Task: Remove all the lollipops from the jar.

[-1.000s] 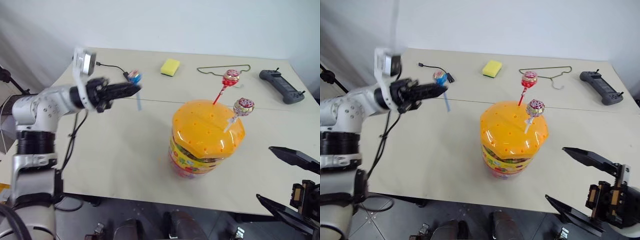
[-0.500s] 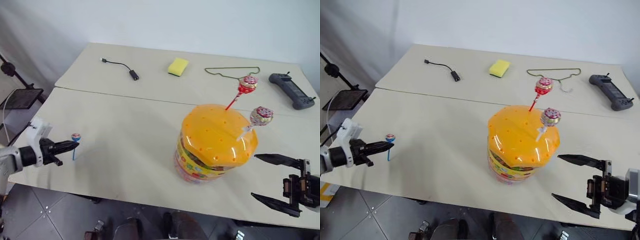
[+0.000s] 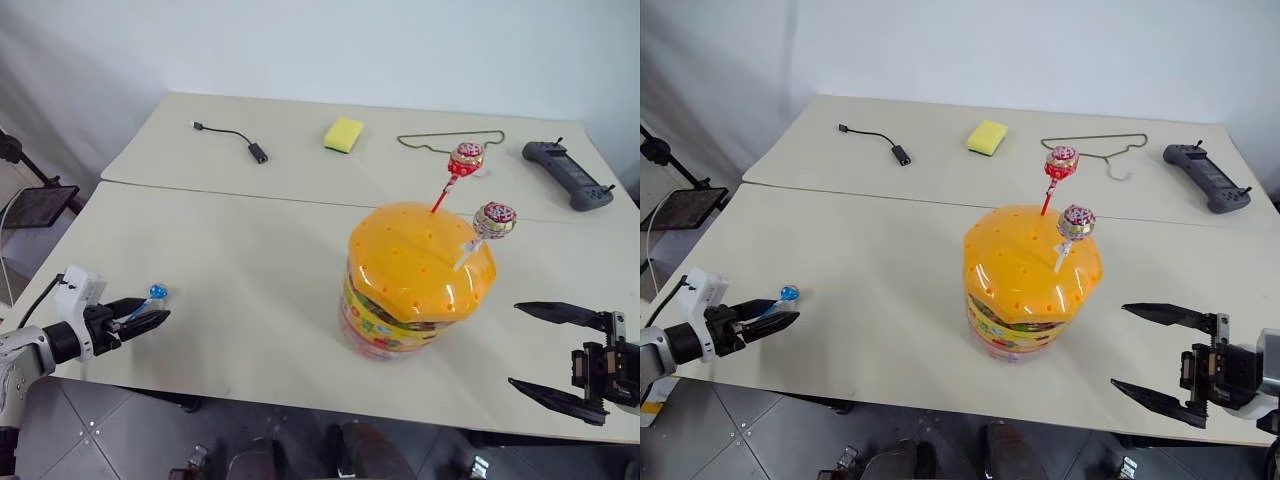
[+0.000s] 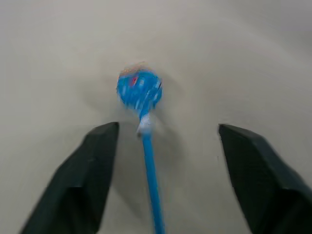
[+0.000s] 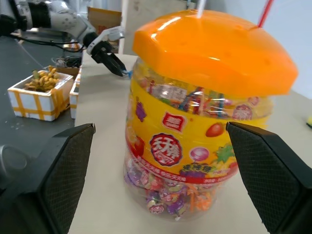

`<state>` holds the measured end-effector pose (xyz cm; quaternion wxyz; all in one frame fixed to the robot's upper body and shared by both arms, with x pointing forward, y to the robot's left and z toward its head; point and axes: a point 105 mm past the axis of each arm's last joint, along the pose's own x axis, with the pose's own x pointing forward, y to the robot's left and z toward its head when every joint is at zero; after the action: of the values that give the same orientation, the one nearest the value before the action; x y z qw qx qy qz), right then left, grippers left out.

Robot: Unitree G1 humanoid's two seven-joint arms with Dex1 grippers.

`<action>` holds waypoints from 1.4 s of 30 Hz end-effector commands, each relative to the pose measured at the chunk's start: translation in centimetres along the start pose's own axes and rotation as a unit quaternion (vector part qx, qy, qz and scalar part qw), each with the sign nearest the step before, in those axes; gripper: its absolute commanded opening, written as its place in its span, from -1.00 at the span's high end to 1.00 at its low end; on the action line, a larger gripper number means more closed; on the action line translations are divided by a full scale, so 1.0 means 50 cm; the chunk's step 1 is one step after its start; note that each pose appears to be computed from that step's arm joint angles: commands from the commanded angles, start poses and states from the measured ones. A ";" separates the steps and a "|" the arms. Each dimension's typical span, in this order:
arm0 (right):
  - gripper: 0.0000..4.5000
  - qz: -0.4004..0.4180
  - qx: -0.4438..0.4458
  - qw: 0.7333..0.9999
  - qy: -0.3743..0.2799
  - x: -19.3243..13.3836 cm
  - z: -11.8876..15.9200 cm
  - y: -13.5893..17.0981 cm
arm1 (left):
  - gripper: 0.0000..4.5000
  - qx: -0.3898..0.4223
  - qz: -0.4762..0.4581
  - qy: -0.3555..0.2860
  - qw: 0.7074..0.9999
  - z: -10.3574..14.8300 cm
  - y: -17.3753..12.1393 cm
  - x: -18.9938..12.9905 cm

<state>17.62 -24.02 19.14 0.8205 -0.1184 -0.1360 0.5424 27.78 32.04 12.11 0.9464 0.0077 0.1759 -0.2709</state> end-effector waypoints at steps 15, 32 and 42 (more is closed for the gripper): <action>-1.00 -0.134 -0.001 0.990 -0.053 -0.011 0.063 -0.057 | -0.99 0.113 -0.169 -0.181 0.962 0.193 -0.105 0.008; -1.00 -0.240 0.046 0.963 -0.118 0.002 0.135 -0.046 | -0.99 0.132 -0.496 -0.289 0.808 0.338 -0.386 0.022; -1.00 -0.206 0.030 0.977 -0.054 0.103 0.145 -0.053 | -0.99 0.145 -0.489 -0.279 0.813 0.323 -0.355 0.047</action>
<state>19.39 -20.76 26.95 0.9110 -0.0154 -0.1876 0.3668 25.93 13.97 27.55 0.6897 -0.0315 -0.1427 -0.7092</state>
